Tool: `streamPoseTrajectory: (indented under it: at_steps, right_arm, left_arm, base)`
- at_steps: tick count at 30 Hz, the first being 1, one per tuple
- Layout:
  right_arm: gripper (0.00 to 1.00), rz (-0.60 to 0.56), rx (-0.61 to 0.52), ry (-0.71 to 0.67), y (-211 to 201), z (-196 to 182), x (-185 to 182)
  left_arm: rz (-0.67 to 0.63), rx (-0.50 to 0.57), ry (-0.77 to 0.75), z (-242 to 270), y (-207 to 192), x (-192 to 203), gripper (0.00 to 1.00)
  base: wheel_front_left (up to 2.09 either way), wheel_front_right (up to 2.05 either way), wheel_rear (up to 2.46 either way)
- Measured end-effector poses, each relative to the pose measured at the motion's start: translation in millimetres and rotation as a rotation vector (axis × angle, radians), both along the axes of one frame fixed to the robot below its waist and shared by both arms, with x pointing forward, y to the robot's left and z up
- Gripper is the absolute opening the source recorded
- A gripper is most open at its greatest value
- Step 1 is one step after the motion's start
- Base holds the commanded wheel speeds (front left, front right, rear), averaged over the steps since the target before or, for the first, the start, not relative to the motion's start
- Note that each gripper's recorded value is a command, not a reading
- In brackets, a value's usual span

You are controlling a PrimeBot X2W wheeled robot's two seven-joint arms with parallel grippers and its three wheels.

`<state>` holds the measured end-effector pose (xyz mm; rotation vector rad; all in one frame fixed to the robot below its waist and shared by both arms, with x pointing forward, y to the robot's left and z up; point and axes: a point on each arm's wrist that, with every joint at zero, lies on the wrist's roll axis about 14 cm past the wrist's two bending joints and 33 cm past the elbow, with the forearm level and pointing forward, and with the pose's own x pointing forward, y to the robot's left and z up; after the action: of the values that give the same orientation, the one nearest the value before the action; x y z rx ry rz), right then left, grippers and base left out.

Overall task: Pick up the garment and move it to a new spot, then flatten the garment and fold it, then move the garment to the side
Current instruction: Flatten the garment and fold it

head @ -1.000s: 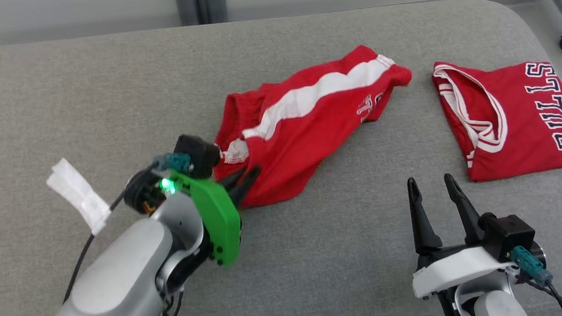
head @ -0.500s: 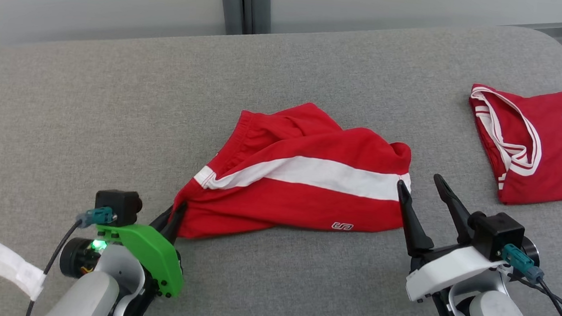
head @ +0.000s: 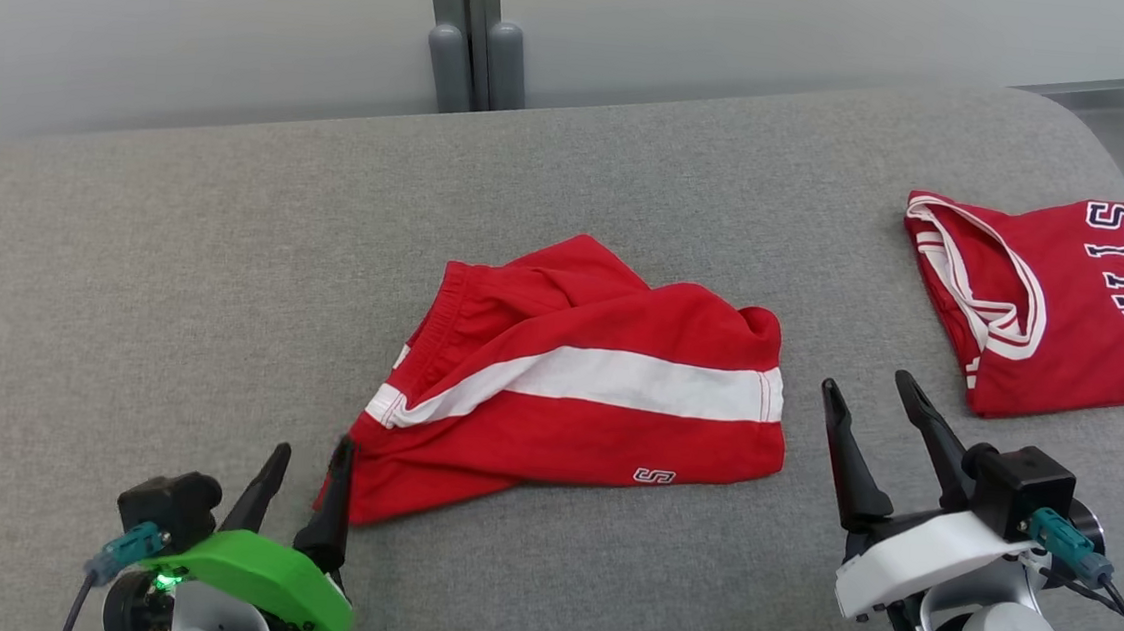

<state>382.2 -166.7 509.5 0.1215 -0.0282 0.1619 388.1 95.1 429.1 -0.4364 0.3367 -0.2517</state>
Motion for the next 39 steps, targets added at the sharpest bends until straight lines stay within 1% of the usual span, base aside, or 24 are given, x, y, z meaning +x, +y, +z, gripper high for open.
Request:
streamPoseTrajectory:
  at_steps: [6,10,12,15,20,25,30,39]
  right_arm:
    - [1.0,-0.009,0.0,-0.03,-4,10,-3]
    - [1.0,-0.01,-0.002,-0.052,-5,18,-2]
    - [1.0,-0.004,-0.002,-0.056,-3,20,-2]
    - [1.0,0.003,-0.003,-0.063,-1,23,-1]
    - [1.0,0.016,-0.019,-0.05,1,19,0]
    - [1.0,0.009,-0.029,-0.036,-4,14,1]
    - [1.0,-0.009,-0.026,-0.008,-9,4,-2]
    - [1.0,-0.036,-0.013,0.009,-16,-6,-8]
  left_arm:
    - [0.11,-0.03,-0.156,31,25,0,1.0]
    - [0.194,0.027,-0.351,82,54,8,1.0]
    - [0.206,0.05,-0.402,93,58,2,1.0]
    - [0.206,0.095,-0.435,96,59,-8,1.0]
    - [0.198,0.158,-0.459,97,62,-16,1.0]
    - [0.184,0.194,-0.455,92,61,-22,1.0]
    - [0.179,0.203,-0.437,86,61,-25,1.0]
    - [0.155,0.187,-0.416,79,54,-28,1.0]
  base:
    - [0.0,0.0,0.0]
    - [0.0,0.0,0.0]
    - [0.0,0.0,0.0]
    - [0.0,0.0,0.0]
    - [0.0,0.0,0.0]
    - [0.0,0.0,0.0]
    - [0.0,0.0,0.0]
    - [0.0,0.0,0.0]
